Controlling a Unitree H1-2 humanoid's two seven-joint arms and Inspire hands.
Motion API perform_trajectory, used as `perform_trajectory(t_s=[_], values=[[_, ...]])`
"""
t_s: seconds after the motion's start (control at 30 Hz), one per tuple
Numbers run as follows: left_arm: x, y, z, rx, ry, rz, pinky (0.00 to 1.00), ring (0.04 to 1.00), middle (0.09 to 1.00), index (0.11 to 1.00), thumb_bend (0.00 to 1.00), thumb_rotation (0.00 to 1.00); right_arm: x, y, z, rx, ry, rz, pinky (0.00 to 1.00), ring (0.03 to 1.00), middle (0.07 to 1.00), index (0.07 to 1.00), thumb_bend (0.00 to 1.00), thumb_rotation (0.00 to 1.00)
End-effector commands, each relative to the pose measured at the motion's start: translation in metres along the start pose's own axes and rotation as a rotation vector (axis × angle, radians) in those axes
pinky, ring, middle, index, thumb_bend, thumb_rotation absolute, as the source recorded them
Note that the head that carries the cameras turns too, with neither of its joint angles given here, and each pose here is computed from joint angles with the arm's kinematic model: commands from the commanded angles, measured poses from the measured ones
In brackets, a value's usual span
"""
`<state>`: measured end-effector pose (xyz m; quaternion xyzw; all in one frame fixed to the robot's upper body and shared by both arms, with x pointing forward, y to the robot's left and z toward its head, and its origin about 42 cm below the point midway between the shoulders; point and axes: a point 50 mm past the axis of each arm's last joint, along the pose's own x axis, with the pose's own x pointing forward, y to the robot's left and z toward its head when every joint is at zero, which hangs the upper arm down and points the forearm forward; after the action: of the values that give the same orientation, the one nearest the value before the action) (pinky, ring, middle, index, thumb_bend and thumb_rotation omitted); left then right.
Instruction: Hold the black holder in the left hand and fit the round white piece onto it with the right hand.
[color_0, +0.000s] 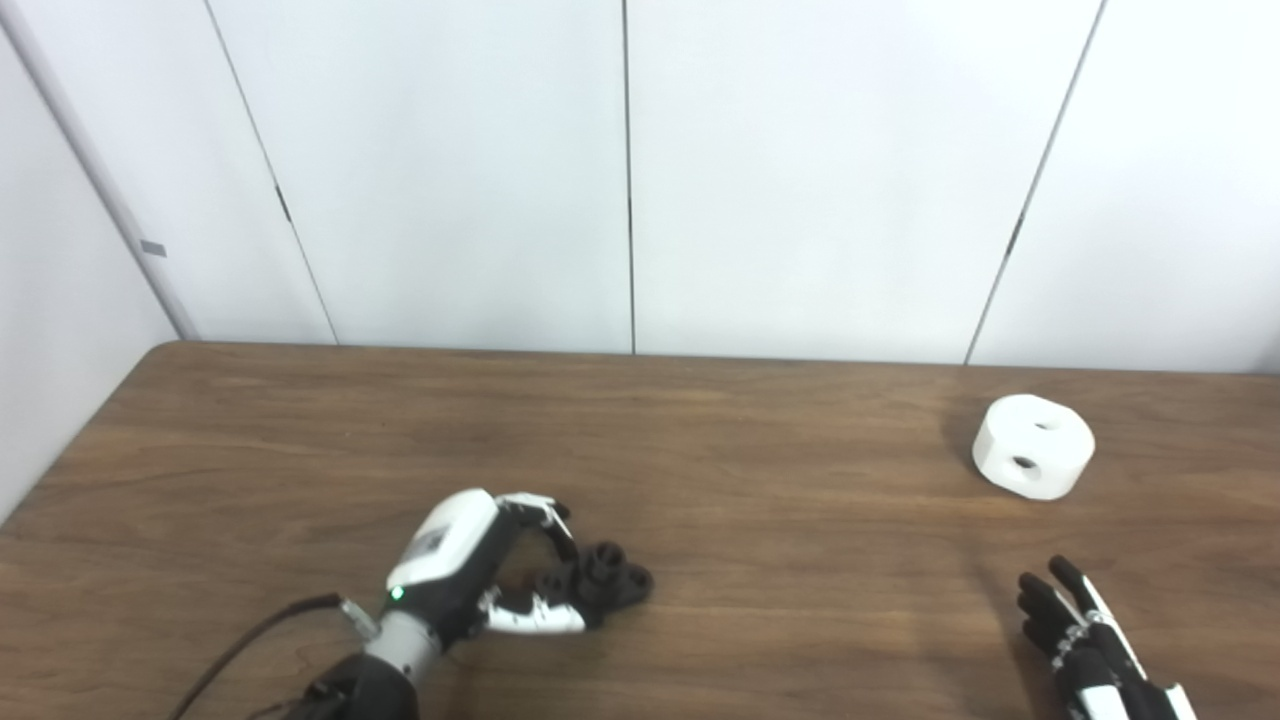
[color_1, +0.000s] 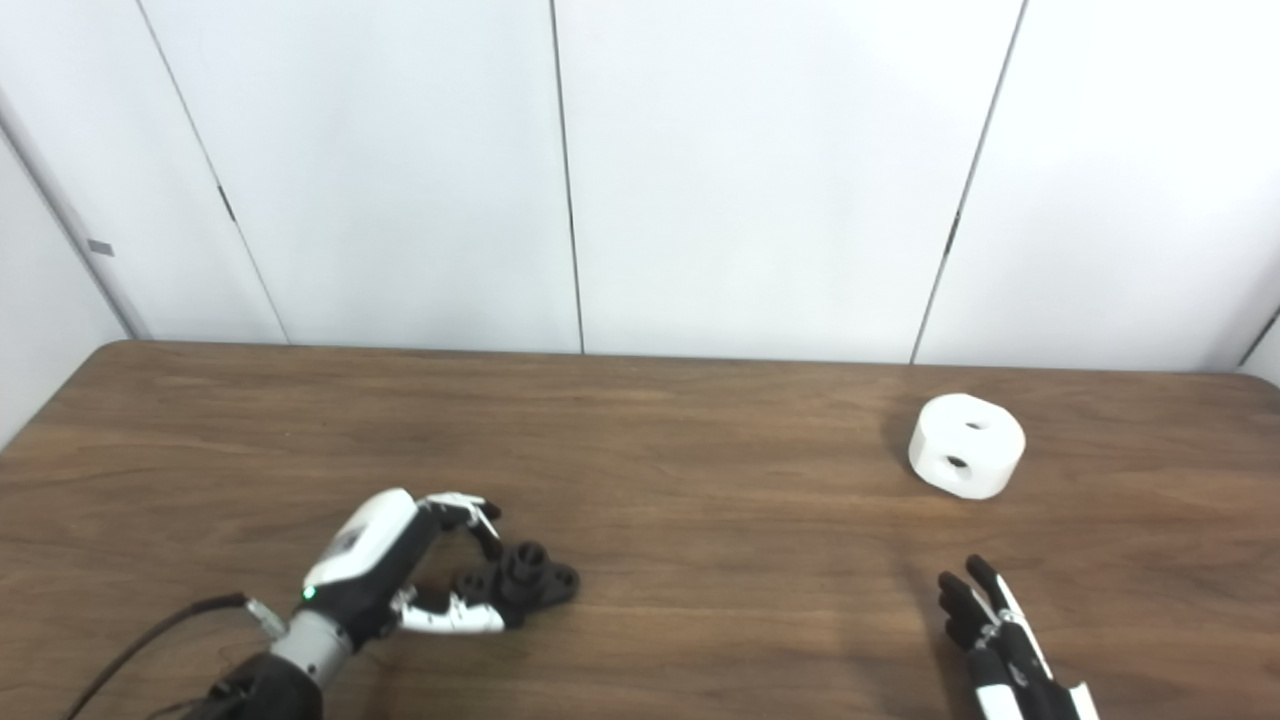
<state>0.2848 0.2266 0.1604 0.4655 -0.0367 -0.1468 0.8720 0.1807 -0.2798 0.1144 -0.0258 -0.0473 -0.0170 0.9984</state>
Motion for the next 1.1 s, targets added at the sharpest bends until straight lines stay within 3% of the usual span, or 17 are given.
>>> perform_trajectory(t_s=[0.0, 0.2, 0.43, 1.07], values=[[-0.006, -0.017, 0.012, -0.008, -0.028, -0.077, 0.82, 0.864, 0.796, 0.487, 0.52, 0.06, -0.001, 0.013, 0.006, 0.037, -0.018, -0.018, 0.96, 0.927, 0.901, 0.954, 0.57, 0.86], [-0.018, -0.039, 0.027, -0.05, -0.024, -0.124, 0.86, 0.881, 0.802, 0.487, 0.52, 0.06, -0.001, 0.018, 0.011, 0.024, -0.008, -0.026, 0.98, 0.935, 0.905, 0.958, 0.57, 0.88], [-0.025, -0.056, 0.03, -0.076, -0.007, -0.172, 0.88, 0.899, 0.815, 0.487, 0.52, 0.06, -0.002, 0.02, 0.017, 0.023, -0.012, -0.021, 1.0, 0.943, 0.907, 0.964, 0.55, 0.89], [-0.029, -0.06, 0.019, 0.184, 0.013, -0.169, 0.9, 0.899, 0.814, 0.489, 0.52, 0.06, 0.0, 0.019, 0.027, -0.006, -0.021, -0.035, 0.91, 0.935, 0.914, 0.961, 0.61, 0.88]])
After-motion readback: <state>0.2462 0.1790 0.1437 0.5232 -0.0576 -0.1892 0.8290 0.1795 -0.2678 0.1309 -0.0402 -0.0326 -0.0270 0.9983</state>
